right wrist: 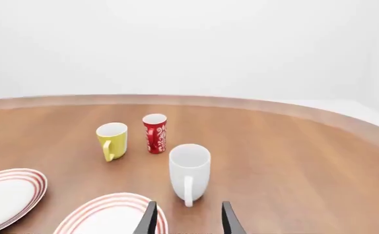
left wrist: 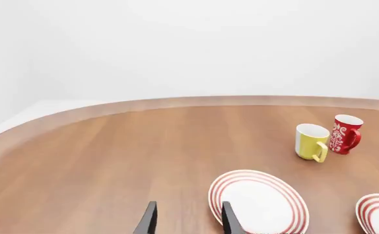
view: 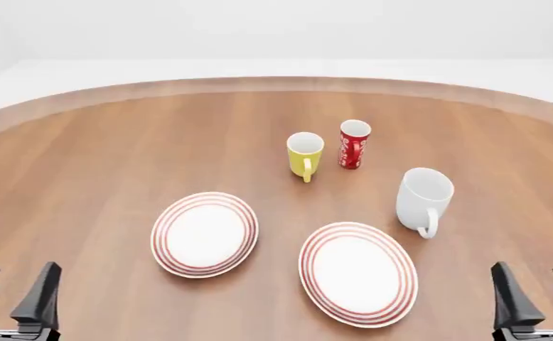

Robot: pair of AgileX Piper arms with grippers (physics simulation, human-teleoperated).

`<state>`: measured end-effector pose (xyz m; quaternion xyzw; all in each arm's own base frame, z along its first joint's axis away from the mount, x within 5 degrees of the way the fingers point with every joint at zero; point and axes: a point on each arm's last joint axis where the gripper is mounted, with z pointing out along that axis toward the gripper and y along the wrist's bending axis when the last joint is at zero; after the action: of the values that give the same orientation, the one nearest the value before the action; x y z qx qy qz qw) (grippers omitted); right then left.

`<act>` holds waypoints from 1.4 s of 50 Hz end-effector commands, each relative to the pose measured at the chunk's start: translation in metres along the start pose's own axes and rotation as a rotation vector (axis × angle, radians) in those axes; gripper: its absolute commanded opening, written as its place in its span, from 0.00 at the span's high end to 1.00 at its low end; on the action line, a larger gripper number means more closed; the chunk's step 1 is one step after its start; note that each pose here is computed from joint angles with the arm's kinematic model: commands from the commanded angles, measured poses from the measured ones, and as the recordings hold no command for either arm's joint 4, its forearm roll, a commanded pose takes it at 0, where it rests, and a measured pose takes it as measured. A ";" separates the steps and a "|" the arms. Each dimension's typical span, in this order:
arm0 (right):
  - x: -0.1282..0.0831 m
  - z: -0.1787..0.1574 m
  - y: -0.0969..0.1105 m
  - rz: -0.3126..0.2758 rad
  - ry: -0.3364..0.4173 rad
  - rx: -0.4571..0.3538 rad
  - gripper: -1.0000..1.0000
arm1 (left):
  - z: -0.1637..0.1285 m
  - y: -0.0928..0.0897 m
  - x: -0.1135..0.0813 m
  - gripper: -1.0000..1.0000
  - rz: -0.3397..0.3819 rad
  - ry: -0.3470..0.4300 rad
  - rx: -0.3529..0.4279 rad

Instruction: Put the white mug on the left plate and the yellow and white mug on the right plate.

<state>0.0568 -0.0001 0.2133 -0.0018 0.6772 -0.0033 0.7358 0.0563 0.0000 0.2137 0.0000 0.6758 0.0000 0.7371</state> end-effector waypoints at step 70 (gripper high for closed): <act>0.019 0.100 0.006 -0.041 0.123 -0.043 0.00 | 0.000 0.000 -0.001 0.00 0.000 0.001 0.000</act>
<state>0.1460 0.0069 0.2115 -0.0385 0.7125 -0.0046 0.7006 0.0566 0.0000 0.2144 0.0000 0.6761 0.0000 0.7368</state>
